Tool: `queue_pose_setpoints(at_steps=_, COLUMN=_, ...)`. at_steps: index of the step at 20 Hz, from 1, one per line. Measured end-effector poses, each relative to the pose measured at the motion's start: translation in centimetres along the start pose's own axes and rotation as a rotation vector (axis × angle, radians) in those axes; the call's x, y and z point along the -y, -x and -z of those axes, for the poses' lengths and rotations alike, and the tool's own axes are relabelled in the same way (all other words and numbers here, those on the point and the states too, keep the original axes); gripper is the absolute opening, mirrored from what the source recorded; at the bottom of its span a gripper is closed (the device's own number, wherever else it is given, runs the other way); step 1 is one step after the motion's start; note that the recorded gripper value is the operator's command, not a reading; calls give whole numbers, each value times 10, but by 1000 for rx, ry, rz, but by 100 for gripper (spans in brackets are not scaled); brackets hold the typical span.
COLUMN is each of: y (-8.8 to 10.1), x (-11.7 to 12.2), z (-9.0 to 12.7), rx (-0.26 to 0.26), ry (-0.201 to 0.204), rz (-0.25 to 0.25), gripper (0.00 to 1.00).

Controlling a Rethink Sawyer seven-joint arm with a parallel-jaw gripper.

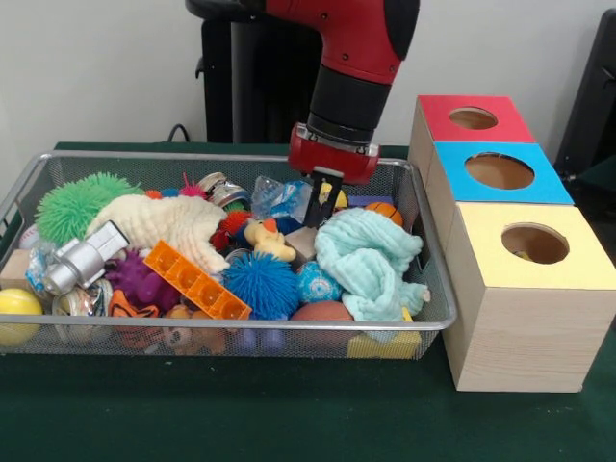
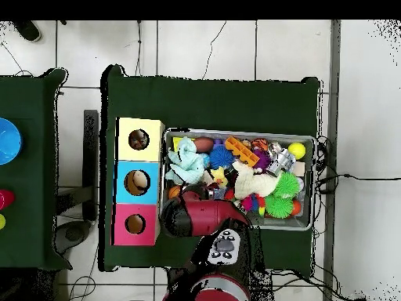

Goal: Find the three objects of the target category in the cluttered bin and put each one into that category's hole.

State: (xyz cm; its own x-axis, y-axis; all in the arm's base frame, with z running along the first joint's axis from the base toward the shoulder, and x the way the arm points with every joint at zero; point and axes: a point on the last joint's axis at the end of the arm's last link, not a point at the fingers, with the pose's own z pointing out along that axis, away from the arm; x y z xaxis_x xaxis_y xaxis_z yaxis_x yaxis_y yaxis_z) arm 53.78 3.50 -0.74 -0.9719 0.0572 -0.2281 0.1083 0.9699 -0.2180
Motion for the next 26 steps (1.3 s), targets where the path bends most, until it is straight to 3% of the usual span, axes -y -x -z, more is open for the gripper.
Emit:
queue_pose_setpoints(at_steps=4, y=4, x=29, z=2, rx=-1, ry=-9, rz=-42, gripper=0)
queue_pose_setpoints(at_steps=7, y=10, x=77, z=2, rx=3, ry=-32, rz=-99, gripper=0)
queue_pose_setpoints(at_steps=13, y=2, x=117, z=-6, rx=-18, ry=-65, rz=-141, gripper=0)
queue_pose_setpoints(at_steps=26, y=-14, x=119, z=-16, rx=-47, ry=-71, rz=-110, gripper=0)
